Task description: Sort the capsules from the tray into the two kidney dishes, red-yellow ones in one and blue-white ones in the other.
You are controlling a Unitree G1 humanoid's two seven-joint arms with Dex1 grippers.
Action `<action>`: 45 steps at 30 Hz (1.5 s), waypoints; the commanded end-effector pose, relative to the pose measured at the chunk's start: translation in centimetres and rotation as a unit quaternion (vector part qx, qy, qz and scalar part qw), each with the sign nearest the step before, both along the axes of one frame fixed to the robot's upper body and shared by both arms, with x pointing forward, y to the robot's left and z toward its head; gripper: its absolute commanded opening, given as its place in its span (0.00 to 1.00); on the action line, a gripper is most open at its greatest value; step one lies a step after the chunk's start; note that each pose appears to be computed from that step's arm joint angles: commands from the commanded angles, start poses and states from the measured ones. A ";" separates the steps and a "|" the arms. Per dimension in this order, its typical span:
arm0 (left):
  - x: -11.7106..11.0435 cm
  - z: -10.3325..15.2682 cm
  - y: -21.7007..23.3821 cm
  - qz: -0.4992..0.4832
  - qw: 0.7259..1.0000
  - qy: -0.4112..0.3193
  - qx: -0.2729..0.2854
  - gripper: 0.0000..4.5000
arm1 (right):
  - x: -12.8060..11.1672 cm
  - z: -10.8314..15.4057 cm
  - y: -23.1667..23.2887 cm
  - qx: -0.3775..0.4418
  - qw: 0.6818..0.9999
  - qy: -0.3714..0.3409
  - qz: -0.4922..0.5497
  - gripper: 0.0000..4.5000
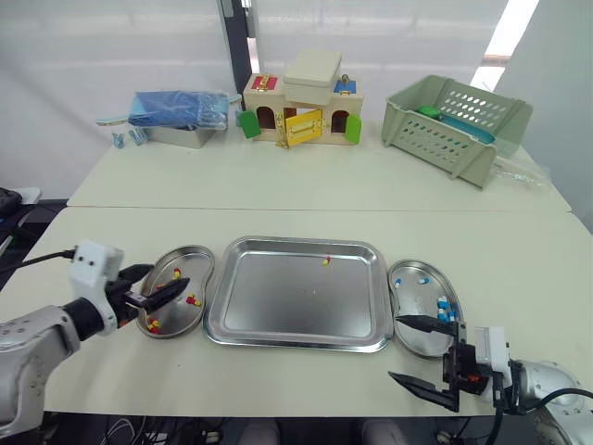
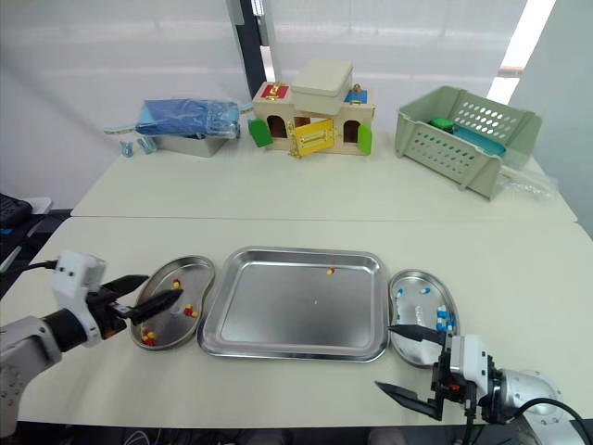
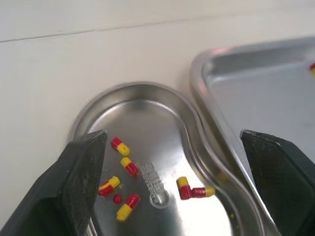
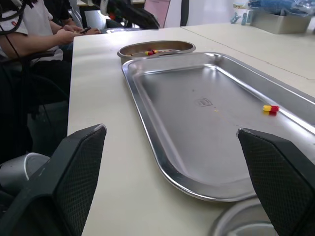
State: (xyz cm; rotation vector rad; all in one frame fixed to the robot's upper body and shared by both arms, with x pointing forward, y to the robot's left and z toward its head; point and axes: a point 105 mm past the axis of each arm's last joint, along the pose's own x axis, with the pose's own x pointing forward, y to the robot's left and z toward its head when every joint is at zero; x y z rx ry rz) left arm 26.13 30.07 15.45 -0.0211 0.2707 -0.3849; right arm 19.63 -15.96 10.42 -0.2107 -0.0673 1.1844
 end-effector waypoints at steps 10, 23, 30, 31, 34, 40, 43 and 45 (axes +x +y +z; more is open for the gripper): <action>-2.4 1.4 10.6 0.113 0.992 0.017 0.059 0.99 | 3.0 4.6 -10.2 -0.067 0.981 -0.054 -0.176 1.00; -3.4 1.3 14.5 0.160 0.982 0.016 0.096 0.99 | 5.0 4.3 -14.1 -0.077 0.968 -0.053 -0.232 1.00; -3.2 0.4 13.3 0.136 0.985 0.025 0.107 0.99 | 4.4 3.9 -12.7 -0.072 0.974 -0.051 -0.207 1.00; -2.9 0.3 12.6 0.123 0.986 0.028 0.109 0.99 | 4.1 3.8 -12.0 -0.070 0.977 -0.048 -0.196 1.00; -2.0 0.3 9.8 0.072 0.990 0.025 0.115 0.99 | 2.7 3.3 -9.8 -0.060 0.985 -0.036 -0.157 1.00; 0.5 1.2 1.9 -0.044 0.994 -0.008 0.100 0.99 | -0.6 1.8 -3.6 -0.027 0.997 -0.004 -0.077 1.00; 1.3 1.3 -3.6 -0.110 0.990 -0.025 0.086 0.99 | -1.4 1.0 -1.2 -0.008 0.998 0.003 -0.060 1.00; 1.7 1.2 -6.6 -0.135 0.987 -0.037 0.080 0.99 | -1.5 0.8 -0.2 0.001 0.998 0.002 -0.056 1.00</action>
